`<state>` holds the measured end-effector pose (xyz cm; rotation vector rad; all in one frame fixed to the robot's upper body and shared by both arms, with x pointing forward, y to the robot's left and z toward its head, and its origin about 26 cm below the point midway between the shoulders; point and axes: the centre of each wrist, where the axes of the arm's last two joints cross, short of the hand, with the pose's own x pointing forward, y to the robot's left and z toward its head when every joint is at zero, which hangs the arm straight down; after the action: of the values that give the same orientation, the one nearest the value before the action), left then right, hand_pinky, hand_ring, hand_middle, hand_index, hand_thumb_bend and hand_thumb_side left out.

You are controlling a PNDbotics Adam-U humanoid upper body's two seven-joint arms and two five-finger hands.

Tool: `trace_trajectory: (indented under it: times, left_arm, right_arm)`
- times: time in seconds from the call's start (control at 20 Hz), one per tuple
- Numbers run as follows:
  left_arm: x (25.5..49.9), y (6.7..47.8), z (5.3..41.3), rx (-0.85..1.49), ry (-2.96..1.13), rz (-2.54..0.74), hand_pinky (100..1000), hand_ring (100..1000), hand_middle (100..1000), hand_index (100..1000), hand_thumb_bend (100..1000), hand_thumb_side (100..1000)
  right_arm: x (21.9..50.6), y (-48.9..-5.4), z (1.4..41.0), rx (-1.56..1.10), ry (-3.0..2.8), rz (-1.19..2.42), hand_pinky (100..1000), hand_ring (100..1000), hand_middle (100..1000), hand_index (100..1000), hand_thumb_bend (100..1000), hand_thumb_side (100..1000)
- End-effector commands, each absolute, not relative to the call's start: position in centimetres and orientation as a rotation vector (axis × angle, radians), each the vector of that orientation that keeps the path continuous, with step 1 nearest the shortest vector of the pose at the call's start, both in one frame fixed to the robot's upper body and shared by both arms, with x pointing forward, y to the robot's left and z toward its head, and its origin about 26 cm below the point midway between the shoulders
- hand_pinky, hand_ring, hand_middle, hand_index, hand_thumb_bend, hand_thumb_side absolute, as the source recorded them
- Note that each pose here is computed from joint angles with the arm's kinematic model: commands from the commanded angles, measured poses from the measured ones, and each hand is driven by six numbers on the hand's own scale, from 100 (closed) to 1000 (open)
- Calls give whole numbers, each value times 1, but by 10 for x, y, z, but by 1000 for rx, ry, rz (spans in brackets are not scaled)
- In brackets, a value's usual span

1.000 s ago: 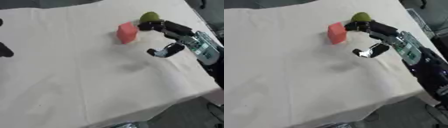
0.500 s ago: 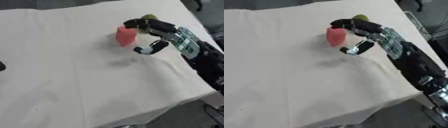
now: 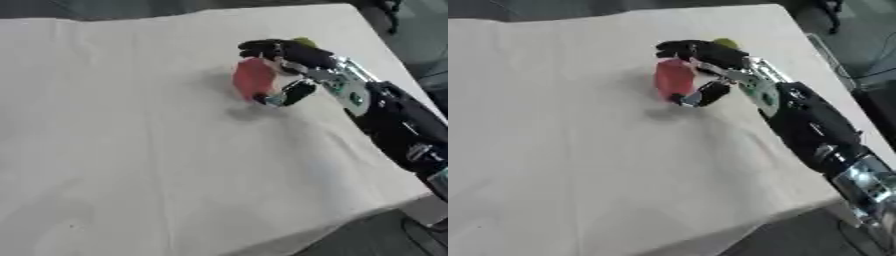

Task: Pick up the objects with one hand, pass them to the other hand, and then place them into the box on the other side of the table.

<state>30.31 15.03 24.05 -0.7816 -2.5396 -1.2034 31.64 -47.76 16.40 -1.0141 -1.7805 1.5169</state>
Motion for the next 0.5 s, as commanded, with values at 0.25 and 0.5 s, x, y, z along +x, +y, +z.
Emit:
trace_trajectory:
  times: [0.25, 0.5]
  left_arm:
    - [300, 149, 248, -775, -2562, -1247, 1000, 582, 539, 900, 100, 595]
    - [299, 149, 248, -780, -2557, -1248, 1000, 583, 539, 900, 100, 595]
  right_arm:
    - [308, -502, 173, -1118, -1692, 1506, 940, 901, 869, 968, 249, 536]
    - [306, -505, 166, -1135, -1690, 1465, 915, 840, 760, 937, 158, 494]
